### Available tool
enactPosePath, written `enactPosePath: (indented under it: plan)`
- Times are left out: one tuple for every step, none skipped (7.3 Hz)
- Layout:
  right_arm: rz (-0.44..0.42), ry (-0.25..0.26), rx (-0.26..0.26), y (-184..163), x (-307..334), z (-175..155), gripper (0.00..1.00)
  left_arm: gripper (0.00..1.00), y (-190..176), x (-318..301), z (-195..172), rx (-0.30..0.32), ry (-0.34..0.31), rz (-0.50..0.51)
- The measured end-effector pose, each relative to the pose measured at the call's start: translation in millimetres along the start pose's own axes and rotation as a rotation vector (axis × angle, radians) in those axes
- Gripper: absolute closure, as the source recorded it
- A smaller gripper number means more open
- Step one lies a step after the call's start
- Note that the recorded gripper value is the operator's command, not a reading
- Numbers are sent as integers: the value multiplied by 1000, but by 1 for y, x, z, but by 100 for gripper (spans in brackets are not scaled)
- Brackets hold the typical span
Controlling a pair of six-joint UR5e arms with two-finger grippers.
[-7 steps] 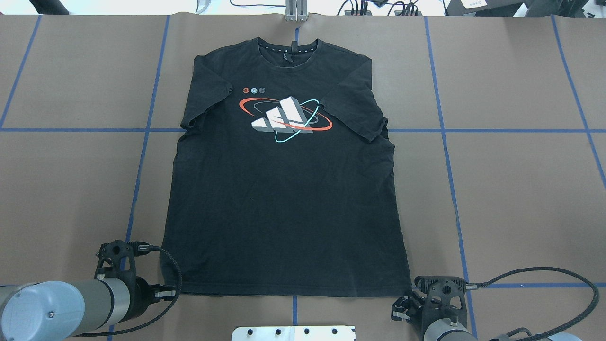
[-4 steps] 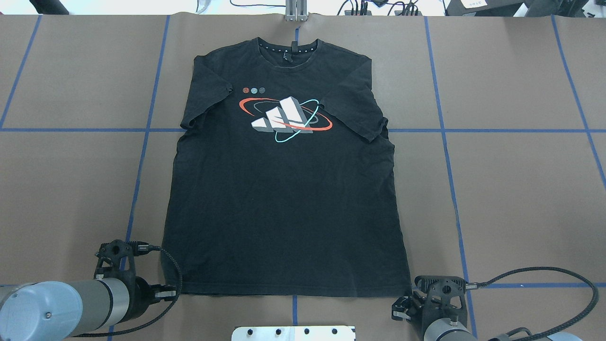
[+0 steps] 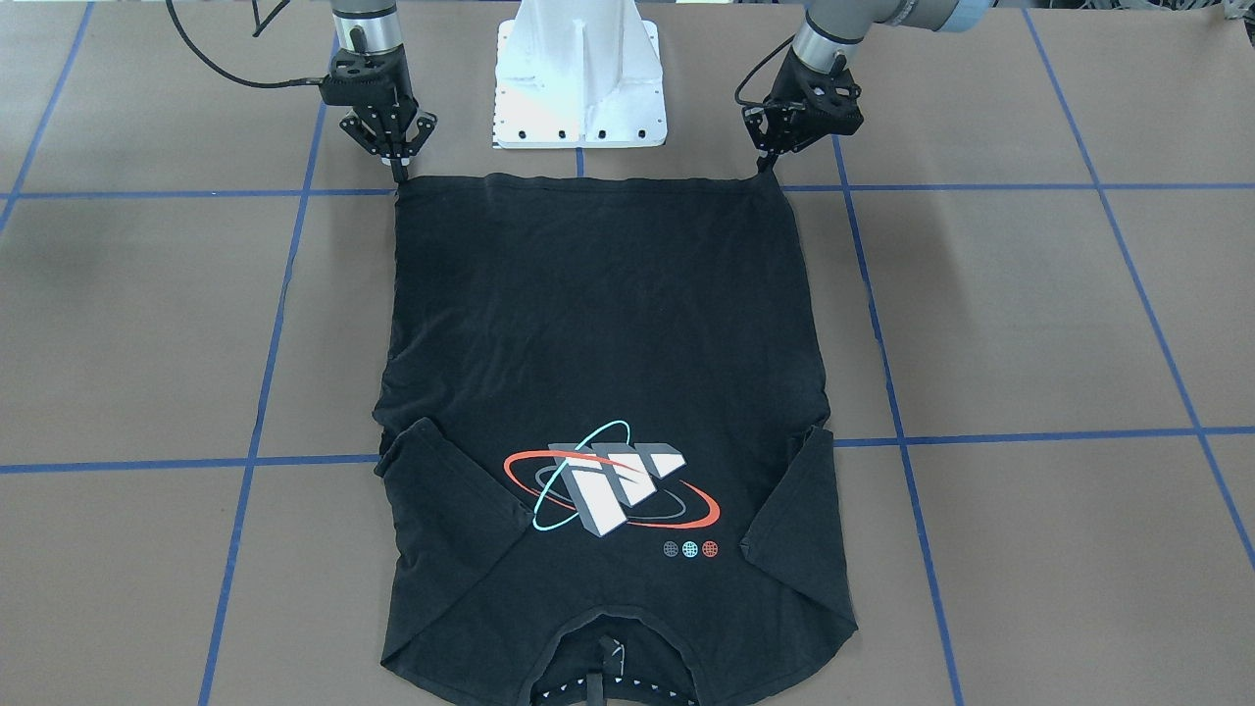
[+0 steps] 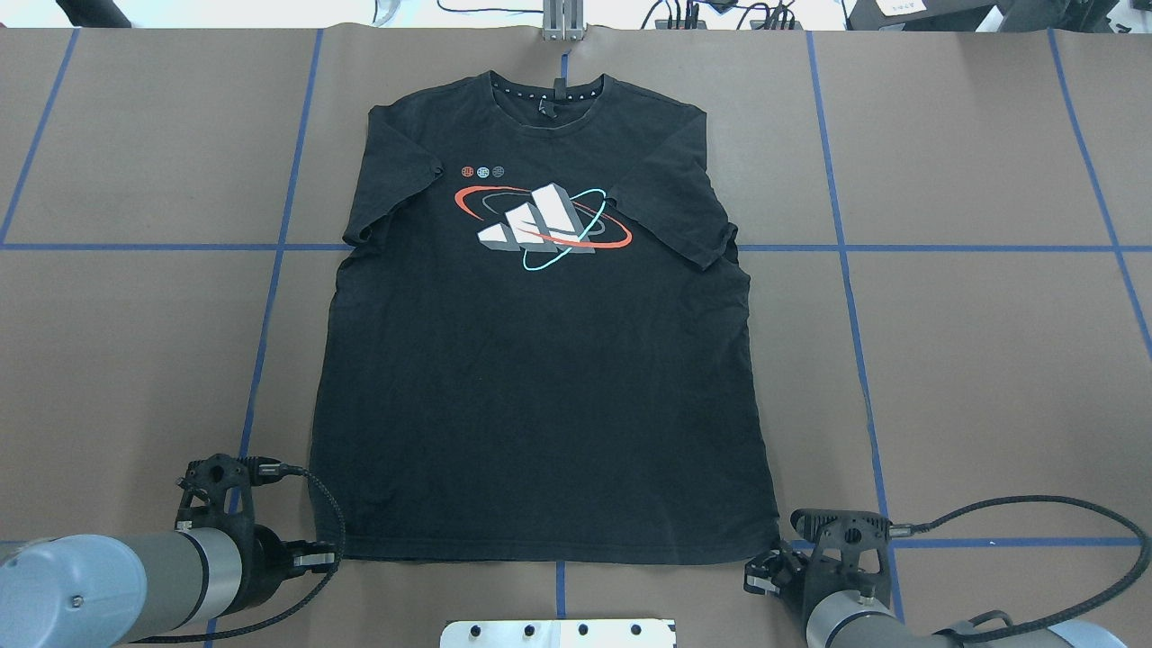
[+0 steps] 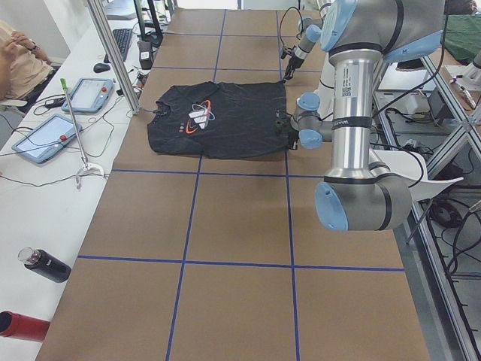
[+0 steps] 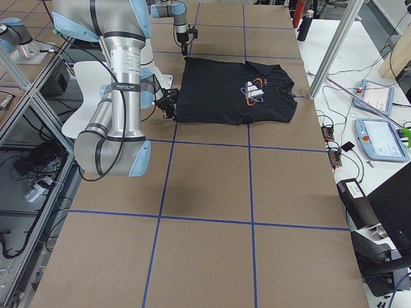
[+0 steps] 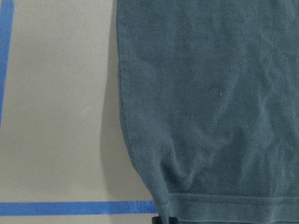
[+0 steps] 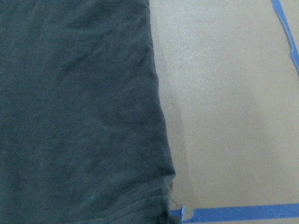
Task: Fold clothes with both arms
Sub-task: 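Lift the hem with both grippers and fold it toward the collar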
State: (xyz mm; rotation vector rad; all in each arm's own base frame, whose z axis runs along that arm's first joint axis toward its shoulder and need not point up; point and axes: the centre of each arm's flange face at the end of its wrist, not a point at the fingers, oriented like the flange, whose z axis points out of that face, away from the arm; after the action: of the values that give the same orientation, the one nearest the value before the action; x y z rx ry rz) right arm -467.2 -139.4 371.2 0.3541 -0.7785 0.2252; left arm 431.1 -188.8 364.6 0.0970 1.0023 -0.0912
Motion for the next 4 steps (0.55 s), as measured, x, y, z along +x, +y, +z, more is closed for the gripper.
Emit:
enactPosePath:
  plan:
    - [21, -20, -11, -15, -1, -16, 100, 100, -2, 7, -17, -12, 31, -3]
    - [32, -34, -50, -26, -1, -42, 100, 100, -7, 14, -41, -34, 70, 0]
    - [26, -45, -118, -31, -3, -80, 100, 100, -11, 17, -71, -57, 111, 14]
    - [0, -65, -200, -30, -5, -130, 100, 100, -9, 17, -107, -86, 150, 26]
